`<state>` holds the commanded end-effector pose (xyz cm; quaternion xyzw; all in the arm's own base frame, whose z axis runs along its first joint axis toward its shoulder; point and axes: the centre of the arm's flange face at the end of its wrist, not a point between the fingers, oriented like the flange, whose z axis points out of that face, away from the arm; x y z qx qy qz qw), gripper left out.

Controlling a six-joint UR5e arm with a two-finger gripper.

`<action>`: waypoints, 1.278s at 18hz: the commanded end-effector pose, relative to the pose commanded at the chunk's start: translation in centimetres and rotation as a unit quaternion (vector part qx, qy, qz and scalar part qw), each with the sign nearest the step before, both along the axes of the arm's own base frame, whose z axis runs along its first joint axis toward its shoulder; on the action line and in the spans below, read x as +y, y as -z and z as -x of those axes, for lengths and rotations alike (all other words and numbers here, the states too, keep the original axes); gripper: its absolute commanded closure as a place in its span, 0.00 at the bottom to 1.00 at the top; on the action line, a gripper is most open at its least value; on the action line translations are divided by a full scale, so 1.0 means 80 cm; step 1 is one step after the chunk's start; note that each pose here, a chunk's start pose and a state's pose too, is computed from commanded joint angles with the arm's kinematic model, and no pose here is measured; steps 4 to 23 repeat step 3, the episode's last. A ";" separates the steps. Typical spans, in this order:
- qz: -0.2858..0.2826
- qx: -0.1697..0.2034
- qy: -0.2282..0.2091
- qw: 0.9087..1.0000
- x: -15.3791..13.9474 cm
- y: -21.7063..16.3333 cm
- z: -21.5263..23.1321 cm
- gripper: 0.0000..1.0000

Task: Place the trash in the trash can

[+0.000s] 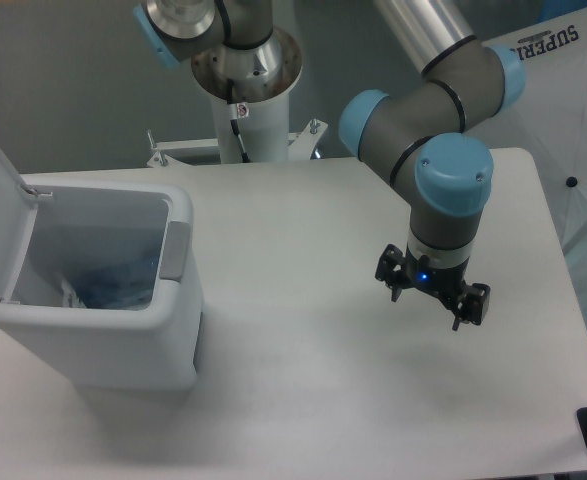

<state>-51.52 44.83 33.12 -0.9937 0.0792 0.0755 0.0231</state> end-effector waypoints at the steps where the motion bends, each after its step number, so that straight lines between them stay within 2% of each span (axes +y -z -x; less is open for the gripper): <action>1: 0.001 0.000 0.005 1.000 0.000 0.001 0.000 0.00; 23: 0.003 0.000 0.007 1.000 0.001 0.001 0.000 0.00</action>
